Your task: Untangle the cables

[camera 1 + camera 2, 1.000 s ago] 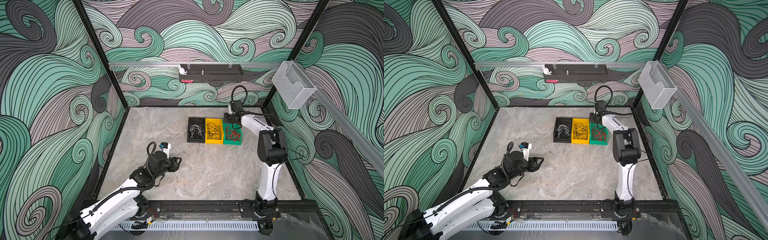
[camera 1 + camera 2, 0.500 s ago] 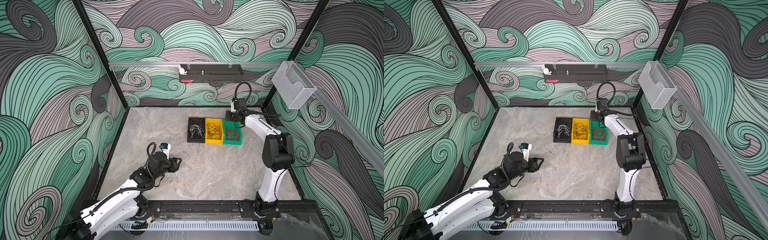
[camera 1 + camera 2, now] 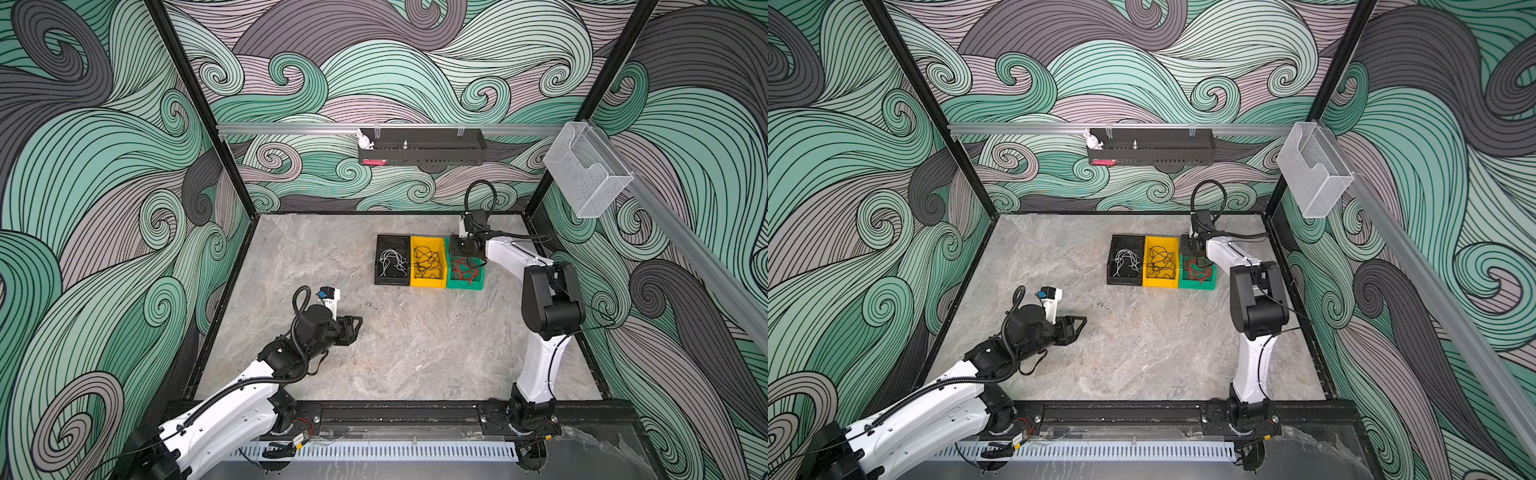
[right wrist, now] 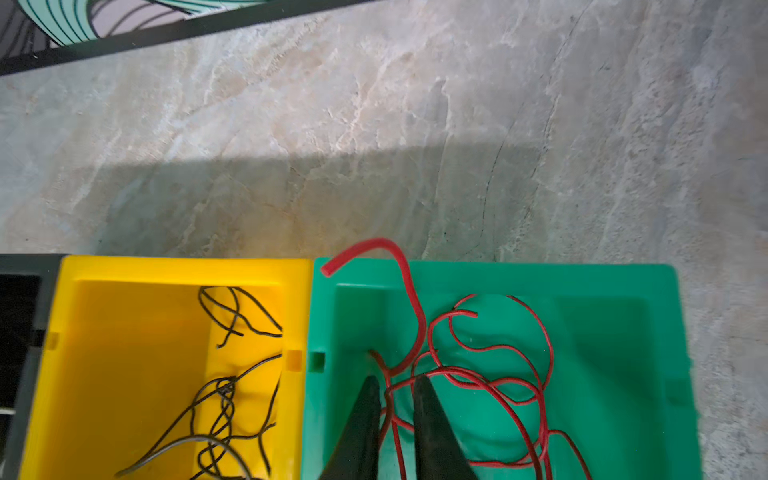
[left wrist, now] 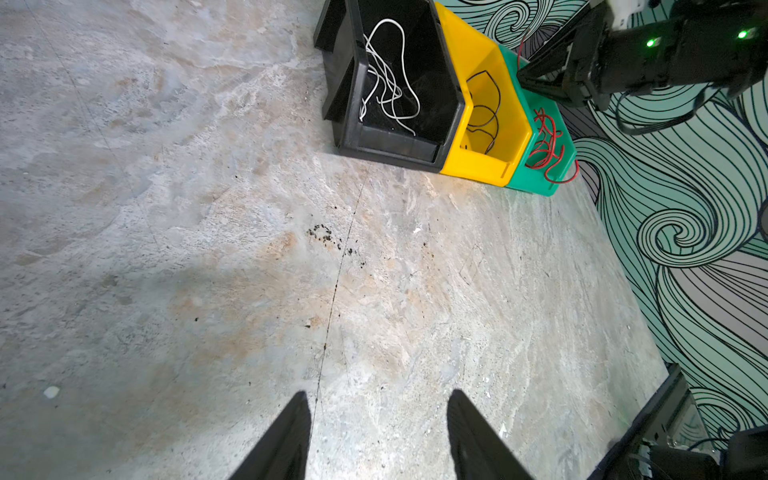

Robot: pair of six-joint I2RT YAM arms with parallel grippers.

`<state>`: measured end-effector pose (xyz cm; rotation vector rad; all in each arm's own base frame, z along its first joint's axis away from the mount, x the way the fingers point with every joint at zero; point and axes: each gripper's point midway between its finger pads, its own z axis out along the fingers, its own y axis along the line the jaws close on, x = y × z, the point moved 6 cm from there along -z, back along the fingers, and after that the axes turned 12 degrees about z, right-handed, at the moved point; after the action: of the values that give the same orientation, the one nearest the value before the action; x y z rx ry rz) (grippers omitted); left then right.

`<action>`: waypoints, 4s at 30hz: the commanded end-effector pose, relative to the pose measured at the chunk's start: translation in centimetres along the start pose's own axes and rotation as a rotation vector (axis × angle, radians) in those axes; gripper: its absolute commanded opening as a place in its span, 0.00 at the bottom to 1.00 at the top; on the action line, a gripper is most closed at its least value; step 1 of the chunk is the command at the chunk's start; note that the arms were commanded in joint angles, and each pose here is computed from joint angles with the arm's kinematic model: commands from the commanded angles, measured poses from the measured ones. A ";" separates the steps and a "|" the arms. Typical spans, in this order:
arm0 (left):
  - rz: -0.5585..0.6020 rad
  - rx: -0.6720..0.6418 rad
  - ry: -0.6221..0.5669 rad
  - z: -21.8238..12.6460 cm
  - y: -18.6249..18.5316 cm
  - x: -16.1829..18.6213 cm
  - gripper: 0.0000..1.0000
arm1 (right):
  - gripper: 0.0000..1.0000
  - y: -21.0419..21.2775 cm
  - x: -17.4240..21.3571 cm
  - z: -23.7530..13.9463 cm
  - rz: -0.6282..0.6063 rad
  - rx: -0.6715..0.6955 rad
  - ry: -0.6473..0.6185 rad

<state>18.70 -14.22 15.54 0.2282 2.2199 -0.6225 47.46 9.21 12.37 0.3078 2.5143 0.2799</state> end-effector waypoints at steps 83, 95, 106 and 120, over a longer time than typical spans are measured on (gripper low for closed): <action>-0.021 -0.017 -0.027 -0.4 0.4 -0.6 0.55 | 0.04 0.0 4.5 -4.0 0.063 -0.027 0.068; -0.025 -0.024 -0.025 -0.3 0.6 -0.5 0.55 | 0.02 -1.0 3.7 0.4 0.068 -0.002 0.111; -0.027 -0.019 -0.042 -0.7 0.5 -1.0 0.55 | 0.13 -1.8 4.1 -1.1 0.086 0.011 0.120; -0.020 -0.057 -0.082 -2.0 0.2 -3.0 0.55 | 0.38 -2.1 1.9 -9.5 0.109 -0.037 -0.004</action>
<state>18.94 -13.45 16.90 0.1845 2.1947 -0.6079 41.46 7.28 18.37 0.4079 2.4698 0.3835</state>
